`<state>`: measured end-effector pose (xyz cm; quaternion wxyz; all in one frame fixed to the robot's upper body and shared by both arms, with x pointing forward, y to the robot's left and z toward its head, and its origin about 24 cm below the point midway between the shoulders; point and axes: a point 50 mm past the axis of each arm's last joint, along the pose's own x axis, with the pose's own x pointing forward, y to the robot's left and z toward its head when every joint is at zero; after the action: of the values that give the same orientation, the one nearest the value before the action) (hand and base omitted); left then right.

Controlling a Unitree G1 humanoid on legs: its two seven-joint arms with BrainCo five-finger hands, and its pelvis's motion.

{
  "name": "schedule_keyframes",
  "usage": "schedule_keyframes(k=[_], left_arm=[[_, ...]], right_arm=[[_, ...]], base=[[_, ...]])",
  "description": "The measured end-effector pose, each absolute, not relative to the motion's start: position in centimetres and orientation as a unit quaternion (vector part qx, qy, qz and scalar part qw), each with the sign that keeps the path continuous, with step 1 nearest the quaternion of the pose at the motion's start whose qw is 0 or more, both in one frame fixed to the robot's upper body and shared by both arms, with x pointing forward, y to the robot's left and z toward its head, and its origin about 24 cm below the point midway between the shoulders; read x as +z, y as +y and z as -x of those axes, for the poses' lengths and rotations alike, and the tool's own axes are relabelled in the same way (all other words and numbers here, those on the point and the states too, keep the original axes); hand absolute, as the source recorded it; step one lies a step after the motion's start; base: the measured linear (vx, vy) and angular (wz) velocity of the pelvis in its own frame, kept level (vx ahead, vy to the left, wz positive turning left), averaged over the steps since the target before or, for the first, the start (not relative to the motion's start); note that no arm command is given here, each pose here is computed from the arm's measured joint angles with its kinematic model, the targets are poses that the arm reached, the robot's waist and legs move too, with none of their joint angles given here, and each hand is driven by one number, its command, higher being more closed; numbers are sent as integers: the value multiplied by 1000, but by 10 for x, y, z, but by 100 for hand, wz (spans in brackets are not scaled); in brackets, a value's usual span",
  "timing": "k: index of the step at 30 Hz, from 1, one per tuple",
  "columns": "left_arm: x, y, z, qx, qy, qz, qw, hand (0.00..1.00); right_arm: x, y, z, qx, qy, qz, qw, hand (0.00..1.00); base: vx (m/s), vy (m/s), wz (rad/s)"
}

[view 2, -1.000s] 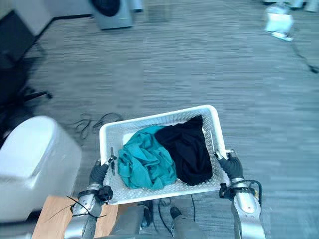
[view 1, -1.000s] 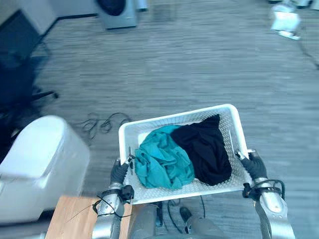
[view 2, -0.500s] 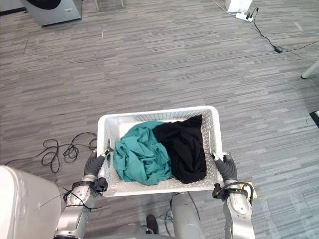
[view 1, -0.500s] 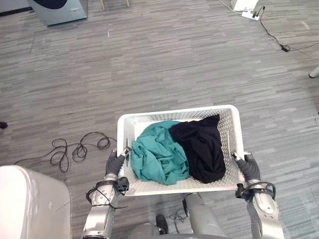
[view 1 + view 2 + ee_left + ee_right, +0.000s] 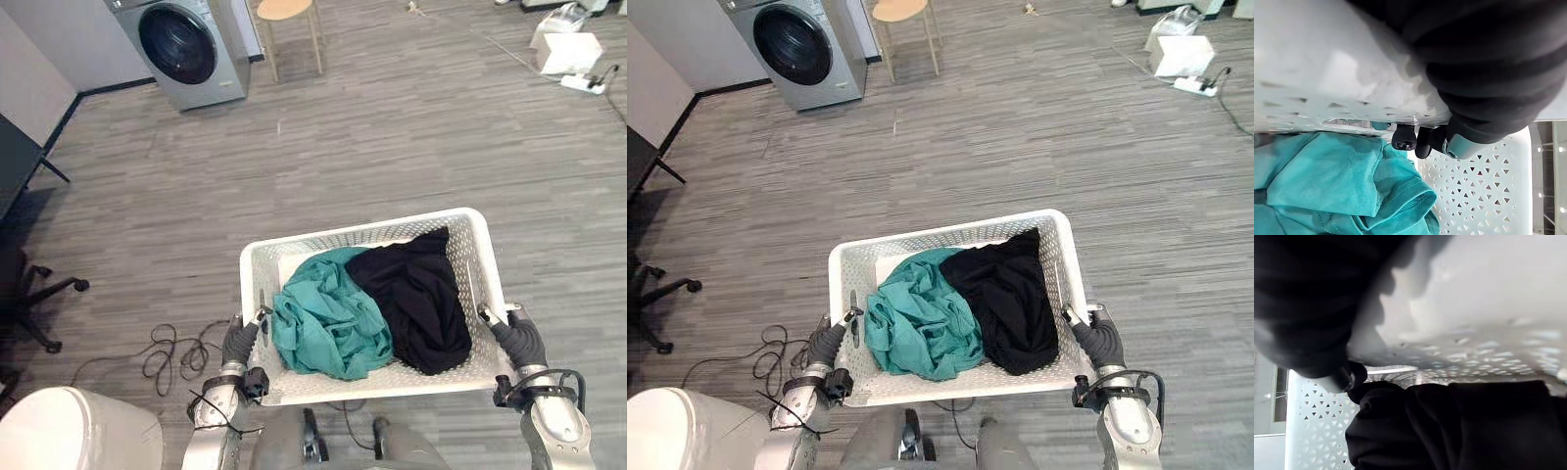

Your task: Pick up the laundry basket with both hands and put the clothes into the washing machine.

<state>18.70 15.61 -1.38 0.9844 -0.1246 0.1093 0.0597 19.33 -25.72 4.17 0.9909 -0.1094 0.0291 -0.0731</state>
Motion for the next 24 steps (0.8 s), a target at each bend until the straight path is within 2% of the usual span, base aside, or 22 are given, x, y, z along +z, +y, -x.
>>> schedule_keyframes(k=[6, 11, 17, 19, 24], left_arm=[[-11, 165, -191, 63, 105, 102, 987, 100], [-4, 180, -199, 86, 85, 87, 989, 100], [-4, 175, -214, 63, 85, 75, 992, 100], [-9, 160, -215, 50, 97, 94, 990, 100], [-13, 153, -213, 47, 107, 112, 987, 100]], right_arm=[[29, -249, -200, -76, 43, 94, 992, 100], [31, -234, -211, -55, 26, 77, 995, 100], [28, -239, -209, -77, 26, 64, 995, 100], [28, -251, -204, -95, 37, 73, 992, 100], [39, -260, -199, -88, 27, 100, 991, 100]], base=[[688, 275, -6], [548, 107, -9], [567, -140, 45], [463, -175, 48], [553, -244, 28]])
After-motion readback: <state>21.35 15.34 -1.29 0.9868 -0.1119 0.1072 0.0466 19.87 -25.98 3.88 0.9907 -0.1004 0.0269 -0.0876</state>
